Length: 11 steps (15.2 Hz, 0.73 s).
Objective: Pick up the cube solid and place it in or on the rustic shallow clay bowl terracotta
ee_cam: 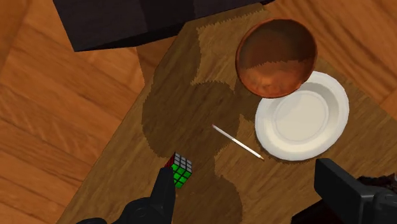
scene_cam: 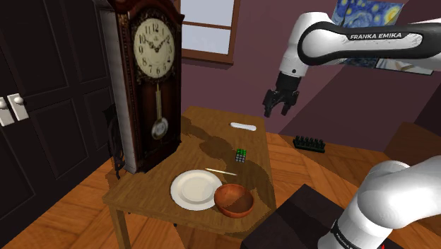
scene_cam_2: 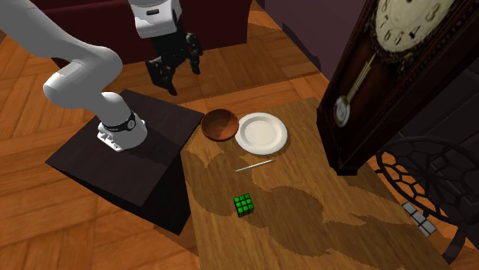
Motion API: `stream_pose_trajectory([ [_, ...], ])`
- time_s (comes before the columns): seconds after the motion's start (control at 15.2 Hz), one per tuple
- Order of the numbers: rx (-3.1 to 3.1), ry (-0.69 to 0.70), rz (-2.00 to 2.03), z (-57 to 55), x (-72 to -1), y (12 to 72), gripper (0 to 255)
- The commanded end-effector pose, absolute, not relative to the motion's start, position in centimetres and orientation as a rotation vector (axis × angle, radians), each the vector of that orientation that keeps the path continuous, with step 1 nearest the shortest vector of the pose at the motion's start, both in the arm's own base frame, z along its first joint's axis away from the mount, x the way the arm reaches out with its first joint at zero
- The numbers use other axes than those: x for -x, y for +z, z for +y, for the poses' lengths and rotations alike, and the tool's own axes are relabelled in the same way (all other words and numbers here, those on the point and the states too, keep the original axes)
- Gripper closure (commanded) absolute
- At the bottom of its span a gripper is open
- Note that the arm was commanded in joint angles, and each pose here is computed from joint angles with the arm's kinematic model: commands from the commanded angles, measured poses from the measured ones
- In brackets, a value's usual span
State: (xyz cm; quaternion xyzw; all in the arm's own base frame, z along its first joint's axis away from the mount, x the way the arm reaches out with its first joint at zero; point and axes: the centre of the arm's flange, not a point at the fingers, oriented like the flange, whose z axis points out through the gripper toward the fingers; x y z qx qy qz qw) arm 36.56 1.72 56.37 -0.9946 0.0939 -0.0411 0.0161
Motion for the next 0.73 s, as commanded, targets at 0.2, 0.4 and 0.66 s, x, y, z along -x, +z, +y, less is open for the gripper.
stream_pose_trajectory([
  [0.2, 3.087, -0.112, 0.391, 0.6, -40.8, 51.3, 0],
  [0.4, 3.083, -0.101, 0.450, -0.2, -43.2, 48.2, 0],
  [0.66, 3.075, -0.085, 0.528, -1.5, -46.2, 44.0, 0],
])
